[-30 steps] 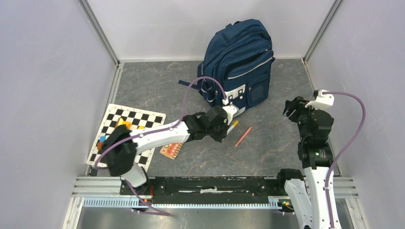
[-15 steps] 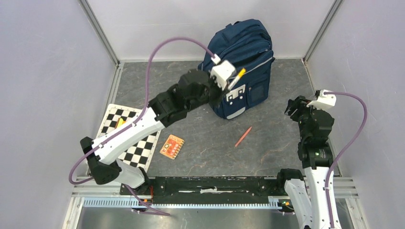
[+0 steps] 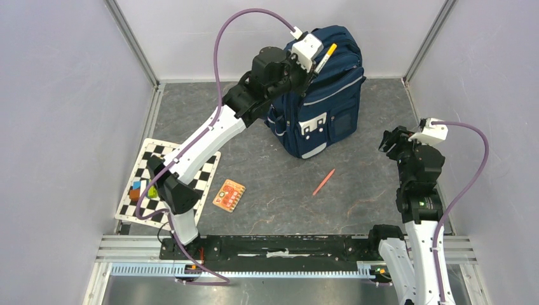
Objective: Pack the student bag
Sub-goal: Place the stationery in the student bag.
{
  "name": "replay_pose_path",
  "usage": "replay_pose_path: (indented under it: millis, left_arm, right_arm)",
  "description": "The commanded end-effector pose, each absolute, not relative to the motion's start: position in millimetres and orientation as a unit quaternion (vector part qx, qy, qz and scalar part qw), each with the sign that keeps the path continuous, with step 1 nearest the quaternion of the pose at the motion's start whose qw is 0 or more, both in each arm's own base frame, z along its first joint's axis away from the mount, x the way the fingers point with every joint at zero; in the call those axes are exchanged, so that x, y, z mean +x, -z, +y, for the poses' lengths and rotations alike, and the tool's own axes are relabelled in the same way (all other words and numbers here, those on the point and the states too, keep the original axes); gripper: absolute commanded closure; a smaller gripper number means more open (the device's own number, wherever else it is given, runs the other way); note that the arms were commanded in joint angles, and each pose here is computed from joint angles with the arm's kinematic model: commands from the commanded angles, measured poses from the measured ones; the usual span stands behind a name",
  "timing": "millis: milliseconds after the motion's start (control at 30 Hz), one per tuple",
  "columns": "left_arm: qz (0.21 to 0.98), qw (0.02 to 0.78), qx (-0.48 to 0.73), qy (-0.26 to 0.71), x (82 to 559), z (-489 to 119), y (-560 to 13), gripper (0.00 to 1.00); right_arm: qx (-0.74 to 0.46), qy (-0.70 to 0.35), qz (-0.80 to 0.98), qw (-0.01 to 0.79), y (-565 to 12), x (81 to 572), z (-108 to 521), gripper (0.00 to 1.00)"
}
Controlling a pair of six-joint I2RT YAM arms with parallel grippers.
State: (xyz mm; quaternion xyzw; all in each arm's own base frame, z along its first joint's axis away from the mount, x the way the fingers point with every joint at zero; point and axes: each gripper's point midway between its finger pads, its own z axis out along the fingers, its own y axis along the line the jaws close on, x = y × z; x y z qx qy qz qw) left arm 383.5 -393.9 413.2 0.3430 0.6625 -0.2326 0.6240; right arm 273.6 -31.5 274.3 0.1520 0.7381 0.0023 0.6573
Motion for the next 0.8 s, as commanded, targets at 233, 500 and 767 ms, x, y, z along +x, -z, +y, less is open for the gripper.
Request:
replay_pose_path:
  millis: [233, 500, 767]
  left_arm:
    - [0.644, 0.609, 0.369, 0.28, 382, -403, -412, 0.97]
    - [0.658, 0.587, 0.374, 0.289, 370, -398, -391, 0.97]
    - [0.676, 0.561, 0.378, 0.294, 371, -402, -361, 0.96]
  right_arm:
    - [0.151, 0.005, 0.707, 0.691, -304, 276, -36, 0.33]
    - [0.143, 0.0, 0.711, 0.689, -305, 281, -33, 0.32]
    - [0.15, 0.015, 0.708, 0.69, -313, 278, -39, 0.32]
